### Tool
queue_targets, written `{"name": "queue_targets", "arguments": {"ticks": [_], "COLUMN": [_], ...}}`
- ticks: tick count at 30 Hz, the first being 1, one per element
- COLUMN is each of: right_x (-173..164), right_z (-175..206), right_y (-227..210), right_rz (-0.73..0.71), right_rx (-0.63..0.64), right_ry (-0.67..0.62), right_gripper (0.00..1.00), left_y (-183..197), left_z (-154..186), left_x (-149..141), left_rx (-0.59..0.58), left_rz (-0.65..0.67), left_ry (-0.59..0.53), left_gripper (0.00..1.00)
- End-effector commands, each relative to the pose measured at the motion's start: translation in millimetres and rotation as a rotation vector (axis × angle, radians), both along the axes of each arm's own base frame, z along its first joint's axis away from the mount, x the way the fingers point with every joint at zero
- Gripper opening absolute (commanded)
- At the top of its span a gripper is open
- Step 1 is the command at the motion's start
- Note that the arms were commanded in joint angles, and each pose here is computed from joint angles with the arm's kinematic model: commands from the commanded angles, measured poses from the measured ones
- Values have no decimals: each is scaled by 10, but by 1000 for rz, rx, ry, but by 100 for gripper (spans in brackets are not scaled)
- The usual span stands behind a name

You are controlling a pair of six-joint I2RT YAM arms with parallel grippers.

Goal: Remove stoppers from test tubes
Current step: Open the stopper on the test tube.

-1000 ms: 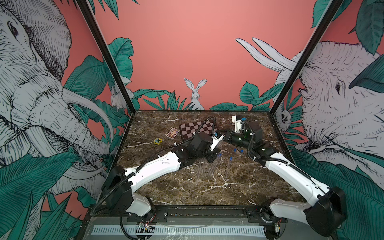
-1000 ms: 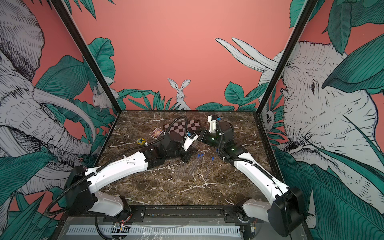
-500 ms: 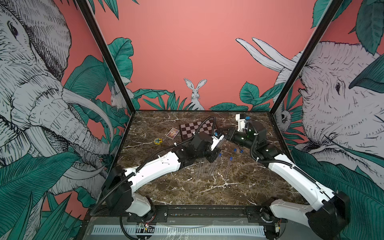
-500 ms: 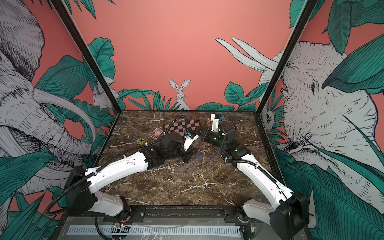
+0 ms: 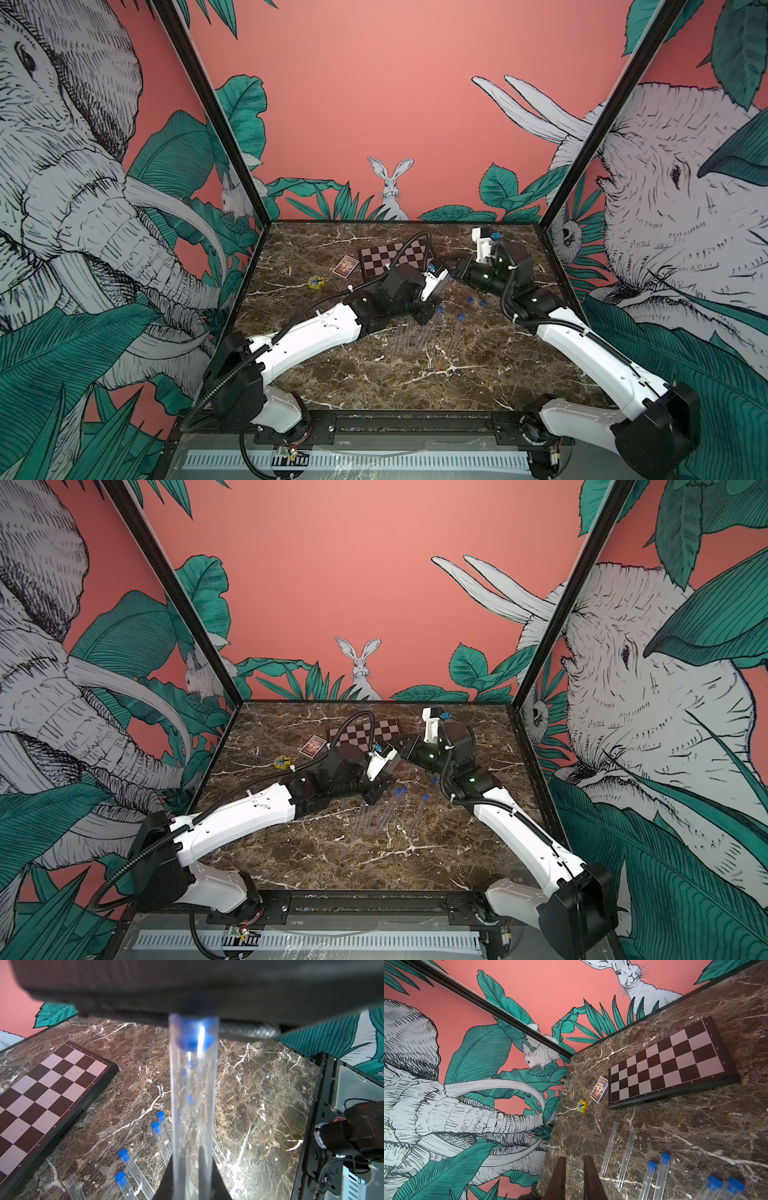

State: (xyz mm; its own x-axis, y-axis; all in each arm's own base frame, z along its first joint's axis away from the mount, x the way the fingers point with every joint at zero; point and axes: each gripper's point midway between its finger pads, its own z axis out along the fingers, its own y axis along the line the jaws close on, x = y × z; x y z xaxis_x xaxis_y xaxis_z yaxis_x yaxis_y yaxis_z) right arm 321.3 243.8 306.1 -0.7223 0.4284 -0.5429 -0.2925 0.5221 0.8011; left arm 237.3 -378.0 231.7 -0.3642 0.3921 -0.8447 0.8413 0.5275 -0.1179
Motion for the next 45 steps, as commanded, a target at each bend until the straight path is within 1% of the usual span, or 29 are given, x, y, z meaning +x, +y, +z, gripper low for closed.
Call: {"name": "queue_targets", "arguments": {"ticks": [1, 4, 9, 18, 22, 25, 30, 32, 35, 37, 40, 43, 45], "right_x": [11, 22, 50, 225, 236, 210, 218, 219, 226, 234, 255, 267, 266], "right_z": [163, 158, 168, 243, 241, 229, 194, 142, 19, -162, -489, -820, -1046], "right_y": [8, -4, -97, -373, -383, -395, -459, -494, -635, -794, -1027, -1238, -1361], "right_rz": [-5, -12, -47, -85, -85, -82, -115, -127, -176, -231, -312, -391, -438], "right_rx": [39, 38, 44, 202, 180, 107, 72, 27, -105, -225, -379, -487, -544], "right_ry": [-47, -47, -52, -13, -24, -37, -52, -54, -77, -81, -85, -84, -75], "right_gripper": [3, 0, 0, 0, 0, 0, 0, 0, 0, 0, 0, 0, 0], "left_y": [-15, -13, 10, 90, 76, 72, 65, 82, 205, 335, 572, 789, 847], "left_z": [74, 69, 12, -199, -231, -220, -149, -136, -181, -272, -434, -600, -689], "left_x": [-27, -29, -43, -65, -69, -65, -55, -37, 75, 179, 363, 527, 576], "left_rx": [-24, -22, -11, 24, 31, 31, 26, 29, 70, 102, 101, 99, 116], "left_rz": [-13, -12, -13, -4, -10, -12, -11, 1, 89, 158, 272, 363, 388], "left_ry": [-13, -12, -7, 0, 4, 4, -8, -14, -17, 5, 69, 116, 126], "left_gripper": [0, 0, 0, 0, 0, 0, 0, 0, 0, 0, 0, 0, 0]}}
